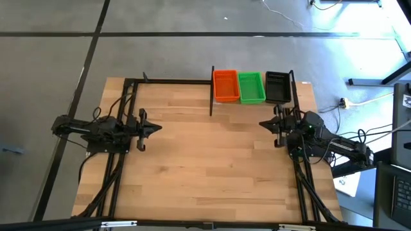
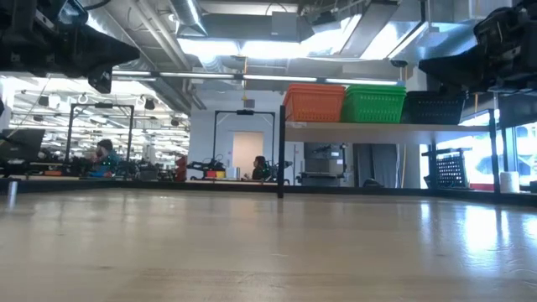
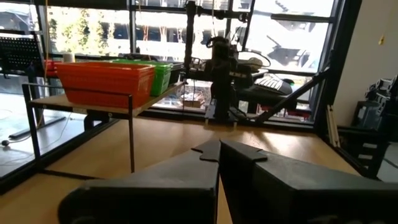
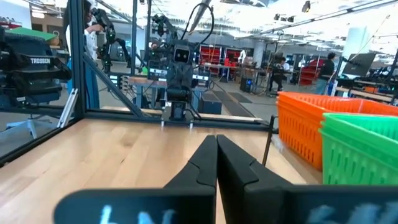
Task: Stack baskets on shelf by color
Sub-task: Return to Home Position
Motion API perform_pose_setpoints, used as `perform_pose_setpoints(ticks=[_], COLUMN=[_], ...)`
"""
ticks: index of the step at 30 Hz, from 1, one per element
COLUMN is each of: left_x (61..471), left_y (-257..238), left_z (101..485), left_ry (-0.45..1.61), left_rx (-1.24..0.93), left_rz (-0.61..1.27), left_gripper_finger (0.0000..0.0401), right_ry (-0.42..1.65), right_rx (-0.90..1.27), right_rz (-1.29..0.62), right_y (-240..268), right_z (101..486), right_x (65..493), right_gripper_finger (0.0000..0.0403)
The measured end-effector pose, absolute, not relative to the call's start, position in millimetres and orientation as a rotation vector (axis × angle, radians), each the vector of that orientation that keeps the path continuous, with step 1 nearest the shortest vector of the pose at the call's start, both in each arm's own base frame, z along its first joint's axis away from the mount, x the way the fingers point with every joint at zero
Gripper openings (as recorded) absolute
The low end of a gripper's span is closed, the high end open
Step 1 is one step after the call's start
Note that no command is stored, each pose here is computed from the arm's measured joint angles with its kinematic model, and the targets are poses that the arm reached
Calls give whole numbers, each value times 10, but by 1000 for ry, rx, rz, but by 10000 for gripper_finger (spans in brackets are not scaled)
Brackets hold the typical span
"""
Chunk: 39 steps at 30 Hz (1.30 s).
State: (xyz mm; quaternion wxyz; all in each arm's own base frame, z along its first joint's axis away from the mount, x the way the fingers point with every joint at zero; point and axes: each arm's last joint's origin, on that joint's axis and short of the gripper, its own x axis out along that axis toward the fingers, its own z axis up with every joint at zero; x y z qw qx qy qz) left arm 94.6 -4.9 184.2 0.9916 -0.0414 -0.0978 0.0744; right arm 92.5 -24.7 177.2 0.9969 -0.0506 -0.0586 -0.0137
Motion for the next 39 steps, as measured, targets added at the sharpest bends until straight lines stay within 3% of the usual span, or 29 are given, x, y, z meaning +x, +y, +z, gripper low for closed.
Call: perform_pose_setpoints(ticks=[39], left_x=[952], left_y=[-47], left_z=[1809], left_ry=[-162], left_rx=[-77], left_rz=[159], left_gripper_finger=[0], right_ry=[-121], right_rx=[-101], right_rz=[-30], right_y=[-248], right_z=[1775], right_x=[925], right_gripper_finger=[0])
